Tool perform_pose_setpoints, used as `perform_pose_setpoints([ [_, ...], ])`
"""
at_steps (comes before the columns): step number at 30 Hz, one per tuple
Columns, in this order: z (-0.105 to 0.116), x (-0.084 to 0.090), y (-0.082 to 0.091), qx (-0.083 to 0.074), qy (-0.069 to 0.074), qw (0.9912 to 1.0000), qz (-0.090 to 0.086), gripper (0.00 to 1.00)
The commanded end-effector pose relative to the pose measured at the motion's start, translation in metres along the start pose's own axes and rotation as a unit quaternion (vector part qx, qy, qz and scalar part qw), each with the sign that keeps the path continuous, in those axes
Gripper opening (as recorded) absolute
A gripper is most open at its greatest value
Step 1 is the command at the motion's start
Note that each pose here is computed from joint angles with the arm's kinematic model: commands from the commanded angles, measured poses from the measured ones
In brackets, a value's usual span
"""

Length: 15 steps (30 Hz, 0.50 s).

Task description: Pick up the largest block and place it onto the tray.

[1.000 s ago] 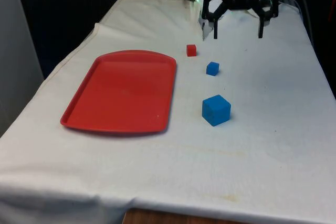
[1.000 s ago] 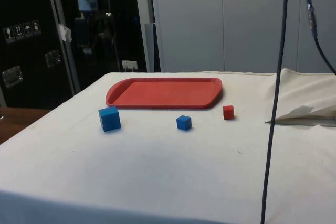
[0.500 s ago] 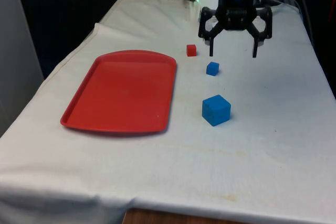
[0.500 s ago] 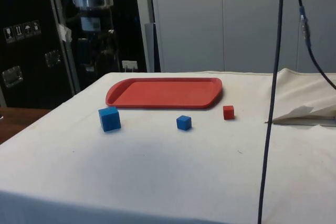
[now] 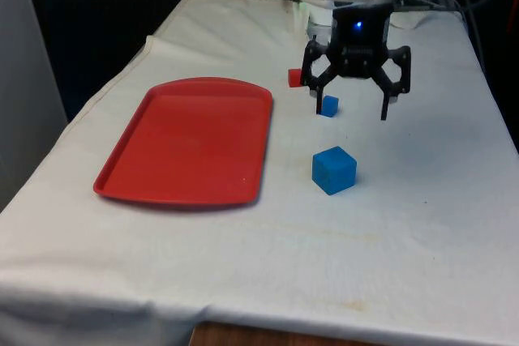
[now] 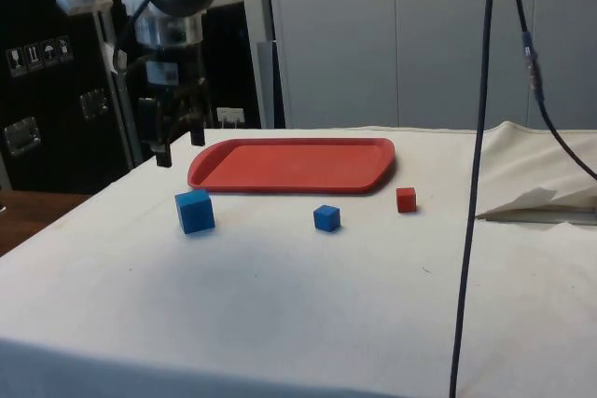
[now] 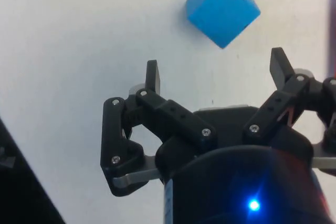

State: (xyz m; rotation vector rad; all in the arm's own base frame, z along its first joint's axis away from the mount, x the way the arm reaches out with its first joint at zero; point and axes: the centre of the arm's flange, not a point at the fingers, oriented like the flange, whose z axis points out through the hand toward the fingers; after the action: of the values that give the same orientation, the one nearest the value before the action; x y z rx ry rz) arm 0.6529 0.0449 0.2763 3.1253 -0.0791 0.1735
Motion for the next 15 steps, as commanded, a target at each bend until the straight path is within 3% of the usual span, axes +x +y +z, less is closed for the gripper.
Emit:
perform_pose_setpoints([
  [1, 0.007, 0.001, 0.0, 0.001, 0.006, 0.99995, 0.008, 1.0],
  [5, 0.012, 0.001, 0.001, -0.006, 0.005, 0.99991, 0.011, 1.0],
  [12, 0.039, 0.001, 0.003, -0.013, 0.015, 0.99904, 0.039, 1.0],
  [13, 0.036, 0.0, 0.003, -0.018, 0.012, 0.99917, 0.034, 1.0],
  [15, 0.046, 0.001, 0.003, -0.017, 0.017, 0.99861, 0.047, 1.0],
])
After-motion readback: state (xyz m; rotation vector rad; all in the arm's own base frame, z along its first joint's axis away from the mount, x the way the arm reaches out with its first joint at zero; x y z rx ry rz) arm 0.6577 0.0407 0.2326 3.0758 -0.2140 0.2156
